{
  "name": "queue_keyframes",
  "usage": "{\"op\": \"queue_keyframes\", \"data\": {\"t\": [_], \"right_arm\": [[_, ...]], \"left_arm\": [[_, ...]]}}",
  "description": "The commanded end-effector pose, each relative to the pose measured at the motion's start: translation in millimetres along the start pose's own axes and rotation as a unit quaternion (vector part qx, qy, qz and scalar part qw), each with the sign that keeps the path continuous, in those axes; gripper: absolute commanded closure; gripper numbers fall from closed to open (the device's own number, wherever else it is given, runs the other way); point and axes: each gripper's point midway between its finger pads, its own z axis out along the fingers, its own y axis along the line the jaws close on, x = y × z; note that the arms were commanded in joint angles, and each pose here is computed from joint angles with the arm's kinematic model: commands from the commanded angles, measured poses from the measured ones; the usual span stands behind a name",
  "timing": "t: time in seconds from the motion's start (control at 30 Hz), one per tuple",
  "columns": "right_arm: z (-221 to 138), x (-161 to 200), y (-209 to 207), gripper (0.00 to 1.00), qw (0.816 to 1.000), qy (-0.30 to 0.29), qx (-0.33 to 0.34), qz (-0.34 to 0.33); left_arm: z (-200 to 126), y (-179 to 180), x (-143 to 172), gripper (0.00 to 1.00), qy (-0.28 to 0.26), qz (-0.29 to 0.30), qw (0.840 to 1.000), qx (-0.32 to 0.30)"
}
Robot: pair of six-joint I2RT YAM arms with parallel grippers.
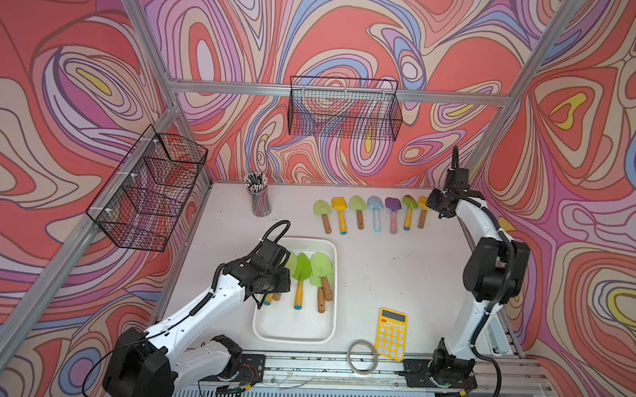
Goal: Take the shovel out of the storage box
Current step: Place the shovel at the corner of the board, then pick up the shovel from the storage box.
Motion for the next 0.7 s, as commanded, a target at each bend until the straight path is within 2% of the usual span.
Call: {"op": "queue_keyframes", "data": {"t": [0.0, 0.13, 0.23, 0.43, 0.67], "right_arm": [[-30.1, 4.6, 20.5, 0.54, 0.997, -0.024, -0.067, 0.039], [-67.4, 30.7, 49.8, 0.56, 0.991, -0.022, -0.13, 0.025], [-88.7, 53.2, 65.9, 0.57, 0.987, -0.011, -0.163, 0.012], [-115.8, 96.2, 93.2, 0.59, 0.977, 0.021, -0.21, -0.018], [-124.4, 119.7, 90.5, 0.6, 0.977, 0.039, -0.204, -0.041]], "left_arm": [[3.7, 1.3, -11.8, 0.5, -0.012, 0.015, 0.999, -0.029], [14.7, 6.5, -10.5, 0.6, 0.012, 0.027, 0.997, -0.068], [21.7, 8.1, -8.1, 0.63, 0.021, 0.034, 0.996, -0.083], [30.7, 22.9, -3.2, 0.62, 0.034, 0.041, 0.989, -0.135], [39.4, 24.8, 10.2, 0.62, 0.058, 0.052, 0.986, -0.146]]}}
